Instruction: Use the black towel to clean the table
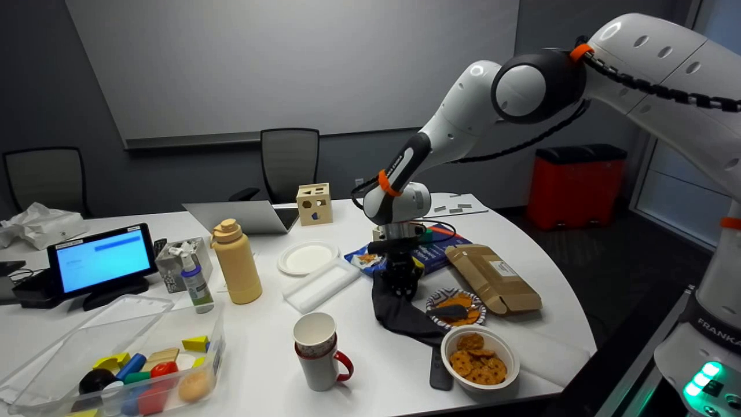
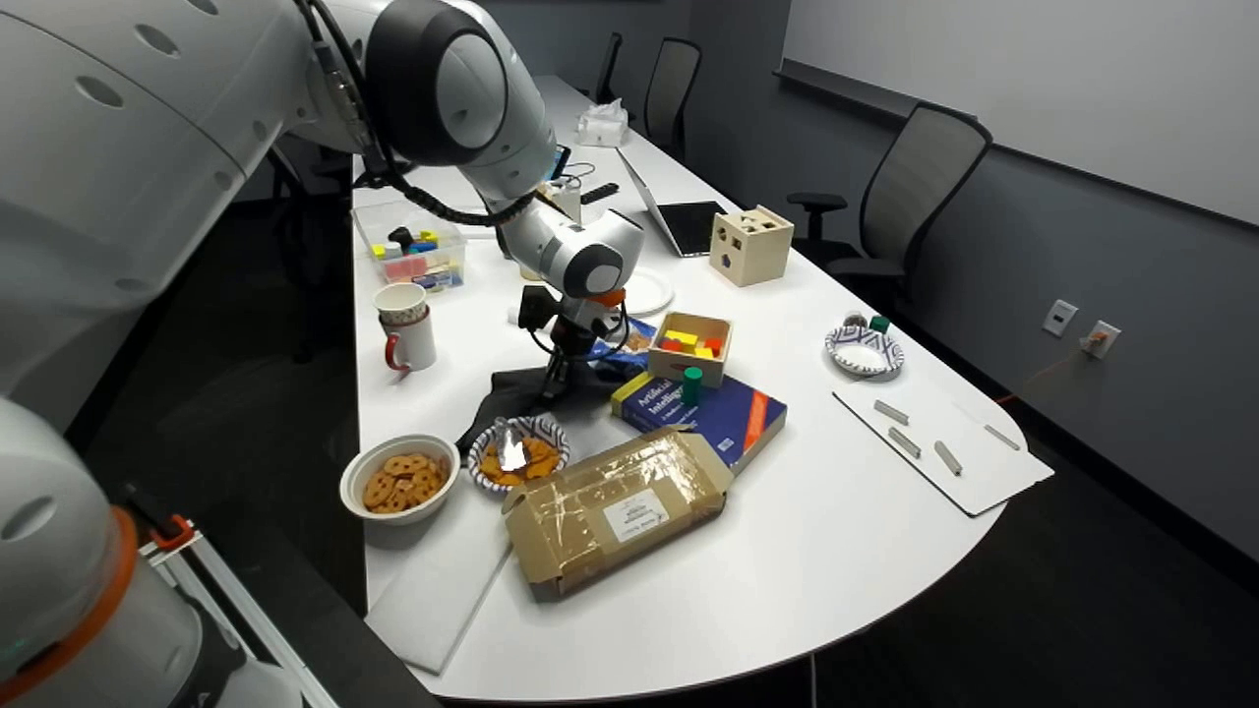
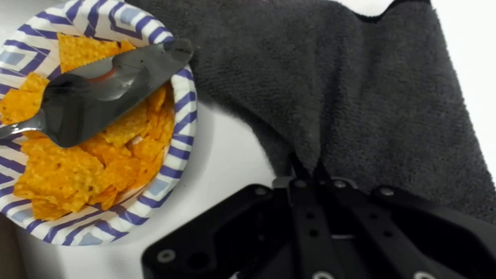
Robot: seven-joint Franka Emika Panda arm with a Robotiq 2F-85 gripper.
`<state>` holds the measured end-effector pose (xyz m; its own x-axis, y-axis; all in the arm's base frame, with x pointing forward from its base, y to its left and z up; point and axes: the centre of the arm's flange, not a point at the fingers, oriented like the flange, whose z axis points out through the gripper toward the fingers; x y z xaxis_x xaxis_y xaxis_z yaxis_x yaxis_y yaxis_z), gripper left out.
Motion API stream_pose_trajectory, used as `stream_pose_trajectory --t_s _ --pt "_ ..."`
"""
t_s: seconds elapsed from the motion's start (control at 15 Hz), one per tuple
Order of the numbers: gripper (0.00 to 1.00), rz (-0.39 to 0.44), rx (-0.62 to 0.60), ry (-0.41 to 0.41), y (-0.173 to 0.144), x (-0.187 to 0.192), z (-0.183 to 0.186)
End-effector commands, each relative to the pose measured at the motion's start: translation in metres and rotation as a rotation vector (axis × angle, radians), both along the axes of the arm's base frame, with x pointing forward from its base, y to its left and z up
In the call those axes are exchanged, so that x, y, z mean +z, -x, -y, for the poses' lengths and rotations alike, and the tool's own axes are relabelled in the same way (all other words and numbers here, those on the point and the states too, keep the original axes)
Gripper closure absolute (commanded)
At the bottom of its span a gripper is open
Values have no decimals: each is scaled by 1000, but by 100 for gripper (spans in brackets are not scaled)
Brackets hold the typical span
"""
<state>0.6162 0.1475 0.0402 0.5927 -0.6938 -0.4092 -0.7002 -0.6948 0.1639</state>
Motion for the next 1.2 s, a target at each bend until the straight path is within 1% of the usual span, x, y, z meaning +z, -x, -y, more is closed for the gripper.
stream_pose_trajectory --t_s 0.0,0.13,0.2,0.27,0.4,0.53,0.8,1.07,1.13 --pt "99 19 9 -158 20 -26 -19" --pt "99 -34 34 -235 33 -29 -36" --pt "99 -61 43 -259 40 -31 -43" --pt "99 -89 51 -269 46 -34 -50" --pt "99 -152 68 -249 60 -33 -55" --pt "99 -191 88 -196 69 -32 -49" --pt "99 -177 79 -44 75 -22 -26" --pt "99 -107 51 108 69 -21 -1" --pt "99 -77 42 112 64 -20 4"
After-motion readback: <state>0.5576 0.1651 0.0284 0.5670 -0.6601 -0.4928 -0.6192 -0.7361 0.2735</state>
